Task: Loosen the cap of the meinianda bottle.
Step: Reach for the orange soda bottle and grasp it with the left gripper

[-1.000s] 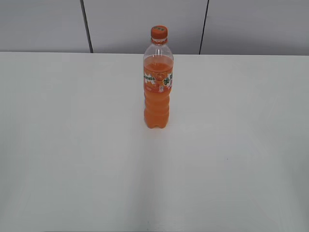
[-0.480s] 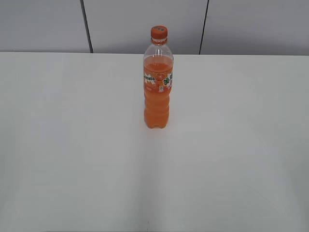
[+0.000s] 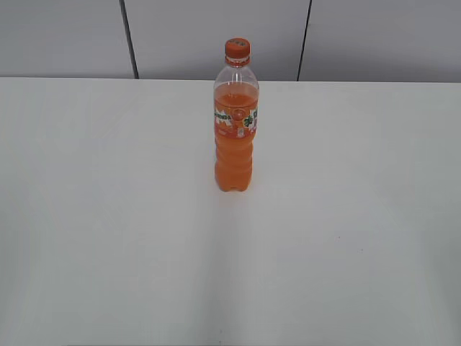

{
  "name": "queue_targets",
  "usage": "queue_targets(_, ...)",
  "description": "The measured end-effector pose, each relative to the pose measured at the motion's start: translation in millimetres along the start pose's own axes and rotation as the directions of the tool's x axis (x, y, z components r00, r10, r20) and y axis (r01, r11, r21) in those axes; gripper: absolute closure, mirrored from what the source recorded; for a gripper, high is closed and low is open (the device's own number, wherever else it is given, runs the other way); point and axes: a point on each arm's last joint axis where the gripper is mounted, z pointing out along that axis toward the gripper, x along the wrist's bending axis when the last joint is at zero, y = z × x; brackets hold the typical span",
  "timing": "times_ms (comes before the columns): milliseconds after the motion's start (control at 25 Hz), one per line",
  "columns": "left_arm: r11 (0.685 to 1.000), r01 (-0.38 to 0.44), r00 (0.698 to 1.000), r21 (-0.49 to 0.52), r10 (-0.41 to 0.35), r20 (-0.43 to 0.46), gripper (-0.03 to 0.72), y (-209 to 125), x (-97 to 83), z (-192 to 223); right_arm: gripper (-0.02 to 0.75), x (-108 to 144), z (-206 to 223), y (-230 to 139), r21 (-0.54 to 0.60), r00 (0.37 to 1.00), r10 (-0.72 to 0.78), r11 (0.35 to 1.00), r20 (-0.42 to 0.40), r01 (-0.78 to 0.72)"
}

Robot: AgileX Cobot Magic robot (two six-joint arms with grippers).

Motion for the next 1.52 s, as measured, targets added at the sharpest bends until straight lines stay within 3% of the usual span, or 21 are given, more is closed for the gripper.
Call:
queue_targets(200,0.995,-0.002,1.000,0.098,0.001,0.010,0.228,6.7,0.5,16.2,0.152,0.0,0.0,0.0,0.000,1.000,0.000,1.000,0.000,0.000)
queue_targets(560,0.986,-0.005,1.000,0.164,0.002,0.019,0.230,25.6,2.0,44.0,0.152,0.0,0.0,0.0,0.000,1.000,0.000,1.000,0.000,0.000)
queue_targets(960,1.000,0.014,1.000,0.014,-0.014,0.019,0.235,59.3,3.4,86.8,0.152,0.0,0.0,0.0,0.000,1.000,0.000,1.000,0.000,0.000)
queue_targets(1520,0.990,0.025,1.000,-0.138,-0.025,0.004,0.258,87.5,5.5,165.1,0.152,0.0,0.0,0.0,0.000,1.000,0.000,1.000,0.000,0.000)
